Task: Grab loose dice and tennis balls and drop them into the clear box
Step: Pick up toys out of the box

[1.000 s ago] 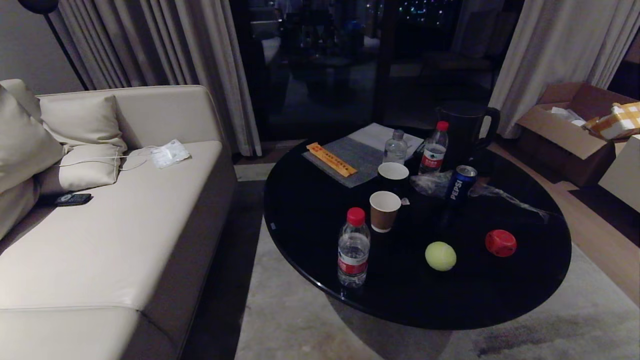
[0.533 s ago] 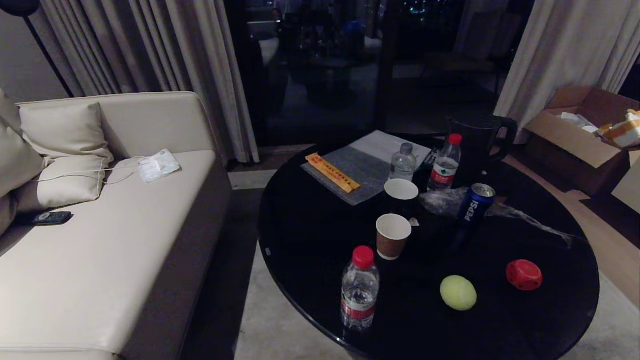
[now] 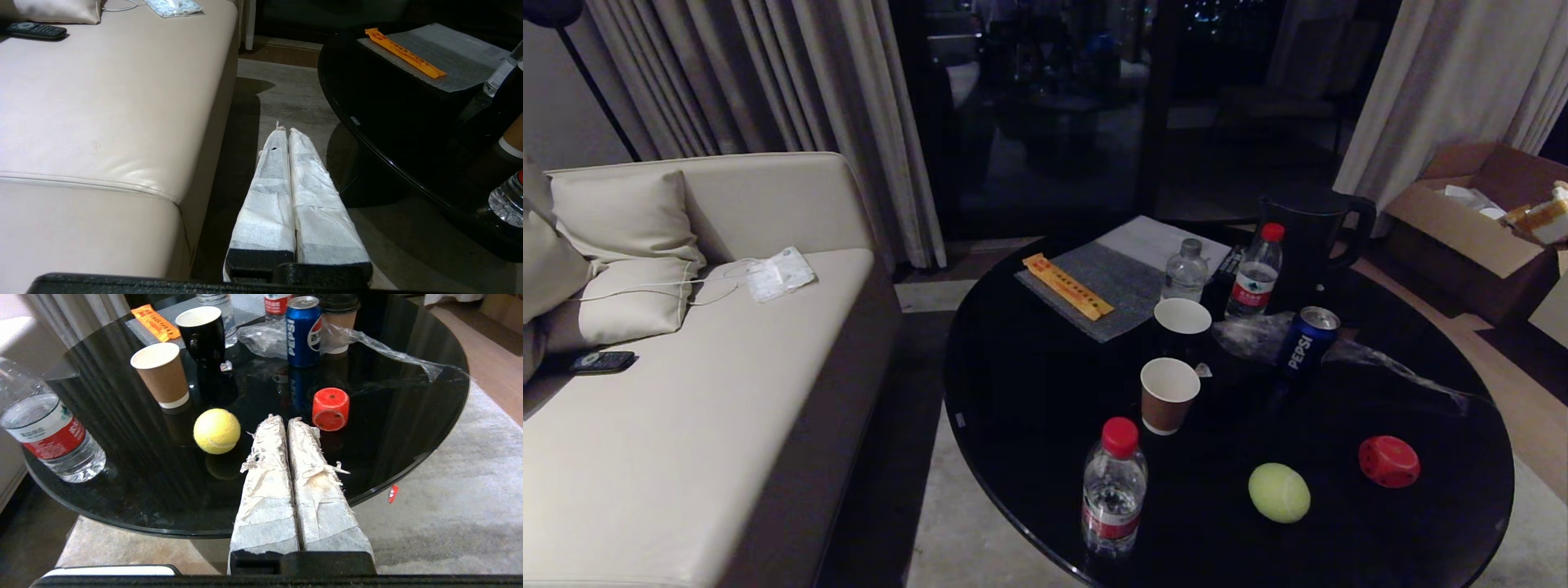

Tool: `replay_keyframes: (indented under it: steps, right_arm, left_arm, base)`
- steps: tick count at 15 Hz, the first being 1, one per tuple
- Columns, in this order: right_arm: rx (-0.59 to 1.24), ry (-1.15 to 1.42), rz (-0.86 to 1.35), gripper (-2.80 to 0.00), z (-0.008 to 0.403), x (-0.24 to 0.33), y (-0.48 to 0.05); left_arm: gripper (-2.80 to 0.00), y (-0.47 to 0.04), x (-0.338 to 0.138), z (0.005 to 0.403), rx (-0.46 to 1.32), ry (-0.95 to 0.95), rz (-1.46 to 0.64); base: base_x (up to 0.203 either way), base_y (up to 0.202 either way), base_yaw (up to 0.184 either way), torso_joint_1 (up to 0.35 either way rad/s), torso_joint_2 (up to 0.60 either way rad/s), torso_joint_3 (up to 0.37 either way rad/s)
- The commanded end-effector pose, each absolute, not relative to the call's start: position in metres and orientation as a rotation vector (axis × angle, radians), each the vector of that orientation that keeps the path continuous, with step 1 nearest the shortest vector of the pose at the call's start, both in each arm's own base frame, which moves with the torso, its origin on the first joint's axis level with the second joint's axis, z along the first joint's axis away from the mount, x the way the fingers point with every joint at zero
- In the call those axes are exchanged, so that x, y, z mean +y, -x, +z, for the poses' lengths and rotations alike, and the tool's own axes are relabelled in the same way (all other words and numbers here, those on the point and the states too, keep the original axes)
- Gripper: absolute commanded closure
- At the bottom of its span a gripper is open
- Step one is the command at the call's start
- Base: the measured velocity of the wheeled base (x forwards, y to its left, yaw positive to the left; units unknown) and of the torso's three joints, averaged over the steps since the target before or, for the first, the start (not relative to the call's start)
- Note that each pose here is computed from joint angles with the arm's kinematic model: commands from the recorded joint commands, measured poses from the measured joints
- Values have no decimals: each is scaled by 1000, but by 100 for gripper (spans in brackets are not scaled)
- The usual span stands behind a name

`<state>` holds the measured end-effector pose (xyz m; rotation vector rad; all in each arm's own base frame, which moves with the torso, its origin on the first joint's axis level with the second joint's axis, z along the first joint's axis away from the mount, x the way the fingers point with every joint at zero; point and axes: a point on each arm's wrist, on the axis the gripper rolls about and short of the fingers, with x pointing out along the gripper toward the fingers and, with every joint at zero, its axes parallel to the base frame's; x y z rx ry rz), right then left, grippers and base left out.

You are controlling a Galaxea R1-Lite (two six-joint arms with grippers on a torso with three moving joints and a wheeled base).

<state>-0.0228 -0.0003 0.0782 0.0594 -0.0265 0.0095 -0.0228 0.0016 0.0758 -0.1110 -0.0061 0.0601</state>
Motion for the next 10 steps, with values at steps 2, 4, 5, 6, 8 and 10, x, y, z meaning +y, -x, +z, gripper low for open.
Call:
replay_keyframes:
  steps: [2, 4, 5, 6, 8, 10]
  right_arm:
    - [-17, -60, 10, 0, 76, 0, 22]
    - [-17, -60, 10, 0, 76, 0, 22]
    - [-17, -58, 10, 0, 76, 0, 22]
    - [-17, -55, 10, 0, 76, 0, 22]
    - [-17, -56, 10, 0, 76, 0, 22]
    - [-17, -54, 10, 0, 76, 0, 22]
  left_arm:
    - [0, 23, 2, 75, -3, 113, 61]
    - [0, 23, 2, 75, -3, 113, 60]
    - [0, 23, 2, 75, -3, 113, 61]
    - [0, 23, 2, 75, -3, 115, 60]
    - [0, 23, 2, 75, -4, 117, 60]
    - [0, 23, 2, 75, -4, 117, 60]
  base:
    - [2, 0, -49, 1, 1, 1]
    - [2, 5, -155, 5, 2, 2]
    - [-2, 8, -160, -1, 0, 6]
    - [0, 7, -159, 4, -1, 2]
    - [0, 8, -132, 2, 2, 5]
    - [-1, -1, -35, 3, 1, 2]
